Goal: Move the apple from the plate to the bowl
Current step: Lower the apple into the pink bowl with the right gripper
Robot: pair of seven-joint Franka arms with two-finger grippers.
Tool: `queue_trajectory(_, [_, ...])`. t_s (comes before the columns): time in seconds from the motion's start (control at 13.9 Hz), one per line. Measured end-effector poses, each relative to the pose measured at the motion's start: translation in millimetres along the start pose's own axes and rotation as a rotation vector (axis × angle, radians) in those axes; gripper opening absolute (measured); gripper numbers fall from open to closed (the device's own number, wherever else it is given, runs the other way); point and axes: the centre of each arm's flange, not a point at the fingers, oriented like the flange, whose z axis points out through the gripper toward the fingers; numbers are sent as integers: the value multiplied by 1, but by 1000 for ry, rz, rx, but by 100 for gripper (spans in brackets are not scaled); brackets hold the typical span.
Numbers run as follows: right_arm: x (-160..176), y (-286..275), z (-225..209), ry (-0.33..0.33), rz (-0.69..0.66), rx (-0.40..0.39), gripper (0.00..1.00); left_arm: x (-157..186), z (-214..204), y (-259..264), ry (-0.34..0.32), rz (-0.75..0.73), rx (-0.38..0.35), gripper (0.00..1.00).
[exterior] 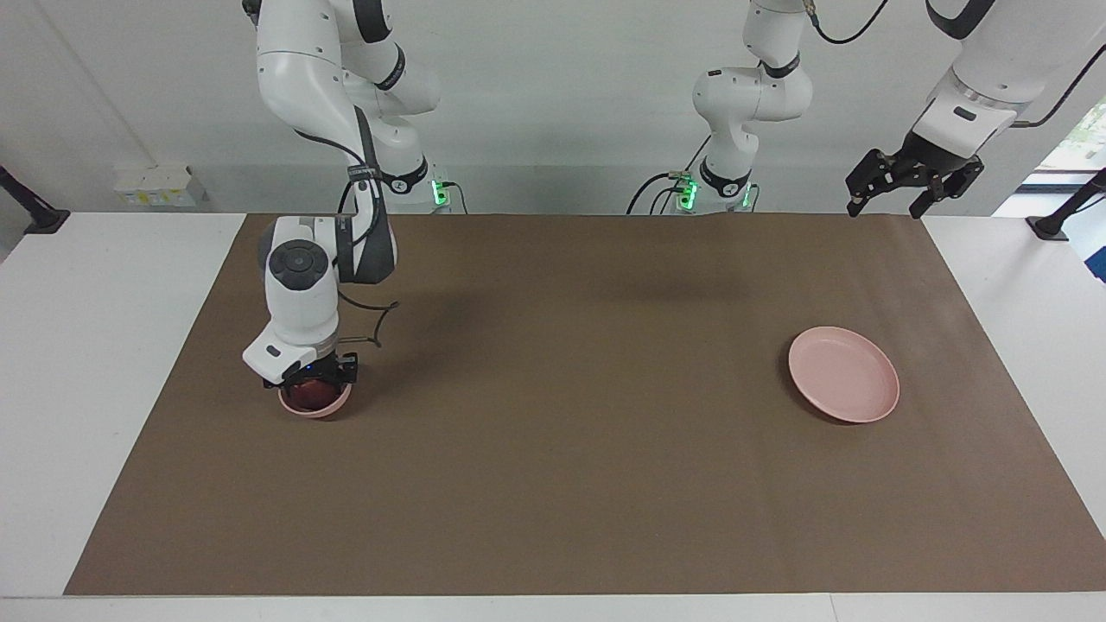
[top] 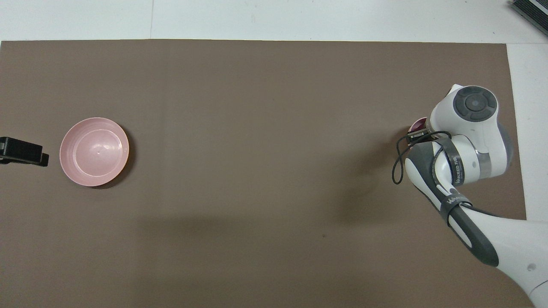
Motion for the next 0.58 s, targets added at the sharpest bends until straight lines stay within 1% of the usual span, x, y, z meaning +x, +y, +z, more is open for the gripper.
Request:
queue_trajectory(0.07, [0,0,0,0,0,0,82,0,0,0,0,0,0,100])
queue_trajectory(0.22, [0,0,0,2,1,0,99,0,0,0,0,0,0,100])
queue_trajectory(0.29, [1,0,-1,4,0,0,100,0,0,0,0,0,0,100])
queue_trajectory(0.58, [3,2,-7,15,3,-2,100,0,0,0,0,0,0,100])
